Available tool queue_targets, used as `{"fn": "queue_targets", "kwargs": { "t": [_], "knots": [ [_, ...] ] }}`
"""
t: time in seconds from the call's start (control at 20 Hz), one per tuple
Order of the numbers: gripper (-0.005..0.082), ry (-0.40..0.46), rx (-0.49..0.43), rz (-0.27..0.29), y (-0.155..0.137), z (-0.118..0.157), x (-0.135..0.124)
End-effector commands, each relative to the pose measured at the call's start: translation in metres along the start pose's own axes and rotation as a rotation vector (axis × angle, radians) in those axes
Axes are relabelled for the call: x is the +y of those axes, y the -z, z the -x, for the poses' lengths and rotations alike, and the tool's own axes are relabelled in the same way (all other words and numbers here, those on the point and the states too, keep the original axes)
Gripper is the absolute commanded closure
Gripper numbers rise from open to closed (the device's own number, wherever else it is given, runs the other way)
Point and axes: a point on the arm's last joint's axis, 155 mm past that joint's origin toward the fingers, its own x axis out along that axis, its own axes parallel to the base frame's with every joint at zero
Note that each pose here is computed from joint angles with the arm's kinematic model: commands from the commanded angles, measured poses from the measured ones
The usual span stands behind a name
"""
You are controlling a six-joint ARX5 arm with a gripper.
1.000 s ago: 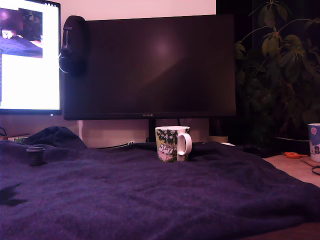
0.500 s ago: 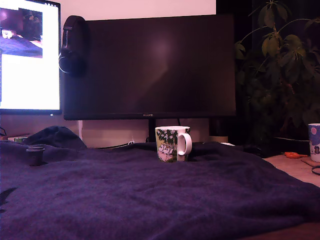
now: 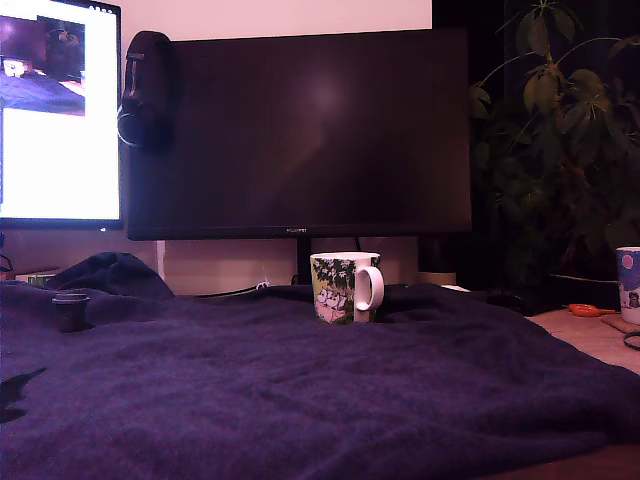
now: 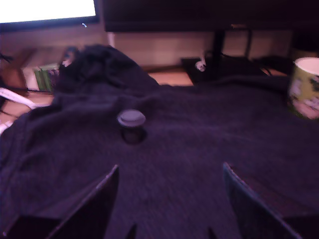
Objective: Pick up the coffee capsules on the table and drop them inside the coffee cup
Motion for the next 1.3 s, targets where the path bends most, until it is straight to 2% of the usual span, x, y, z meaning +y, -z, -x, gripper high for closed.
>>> {"fn": "queue_targets", "kwargs": {
  "t": [0.0, 0.3, 0.65, 1.25],
  "knots": [
    [0.0163, -0.005, 0.004, -0.008, 0.005, -0.003, 0.002],
    [0.0163, -0.005, 0.005, -0.007, 0.015, -0.021, 0.005],
    [0.0163, 0.025, 0.064, 0.005, 0.033, -0.065, 0.008],
    [0.0163, 0.031, 0.064, 0.015, 0.038, -0.116, 0.024]
  ]
}}
